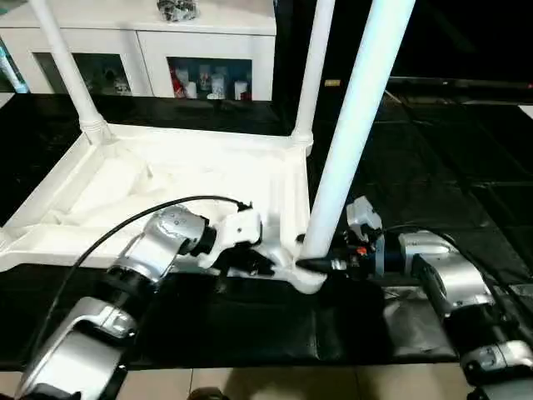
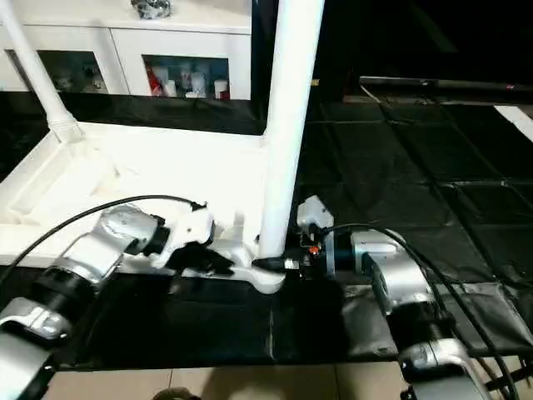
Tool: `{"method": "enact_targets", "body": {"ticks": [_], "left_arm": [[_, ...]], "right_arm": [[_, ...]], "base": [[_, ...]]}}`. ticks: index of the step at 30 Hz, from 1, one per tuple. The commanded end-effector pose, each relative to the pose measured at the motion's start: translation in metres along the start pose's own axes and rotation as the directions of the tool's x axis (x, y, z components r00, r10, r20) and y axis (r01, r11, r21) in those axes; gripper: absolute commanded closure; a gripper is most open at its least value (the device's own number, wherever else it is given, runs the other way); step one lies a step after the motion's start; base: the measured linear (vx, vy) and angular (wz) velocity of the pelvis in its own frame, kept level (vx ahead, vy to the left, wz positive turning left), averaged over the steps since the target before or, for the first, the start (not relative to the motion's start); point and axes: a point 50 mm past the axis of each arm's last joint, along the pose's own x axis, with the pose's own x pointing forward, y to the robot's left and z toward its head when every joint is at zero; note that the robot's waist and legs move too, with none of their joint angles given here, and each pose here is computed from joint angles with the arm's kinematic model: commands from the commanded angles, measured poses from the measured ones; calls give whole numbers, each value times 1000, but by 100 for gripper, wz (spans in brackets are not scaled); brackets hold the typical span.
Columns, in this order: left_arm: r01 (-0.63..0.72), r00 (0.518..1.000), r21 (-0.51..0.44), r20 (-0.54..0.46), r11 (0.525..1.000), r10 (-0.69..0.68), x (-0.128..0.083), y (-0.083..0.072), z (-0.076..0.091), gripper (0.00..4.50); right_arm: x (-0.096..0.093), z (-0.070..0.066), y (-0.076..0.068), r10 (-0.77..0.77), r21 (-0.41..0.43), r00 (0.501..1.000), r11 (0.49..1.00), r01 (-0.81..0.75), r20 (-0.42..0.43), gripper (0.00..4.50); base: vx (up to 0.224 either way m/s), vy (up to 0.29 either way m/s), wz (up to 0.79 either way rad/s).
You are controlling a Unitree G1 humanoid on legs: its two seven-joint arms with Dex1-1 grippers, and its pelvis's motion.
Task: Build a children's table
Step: Rotate leg to tighten
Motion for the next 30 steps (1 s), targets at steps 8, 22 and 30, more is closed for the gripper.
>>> {"method": "enact_targets", "body": {"ticks": [8,22,30], "left_arm": [[-399,903,-226,69,889,423,38,26,45,450],[-383,915,-163,71,909,398,26,26,37,450],[-235,970,-34,49,971,236,5,19,17,450]], "right_arm": [[83,8,14,-297,110,954,947,300,-46,247],[82,11,14,-314,31,949,949,315,-12,102],[32,7,1,-215,-54,976,975,216,28,47]], "base": [[0,0,0],[0,0,0],[0,0,0]]}}
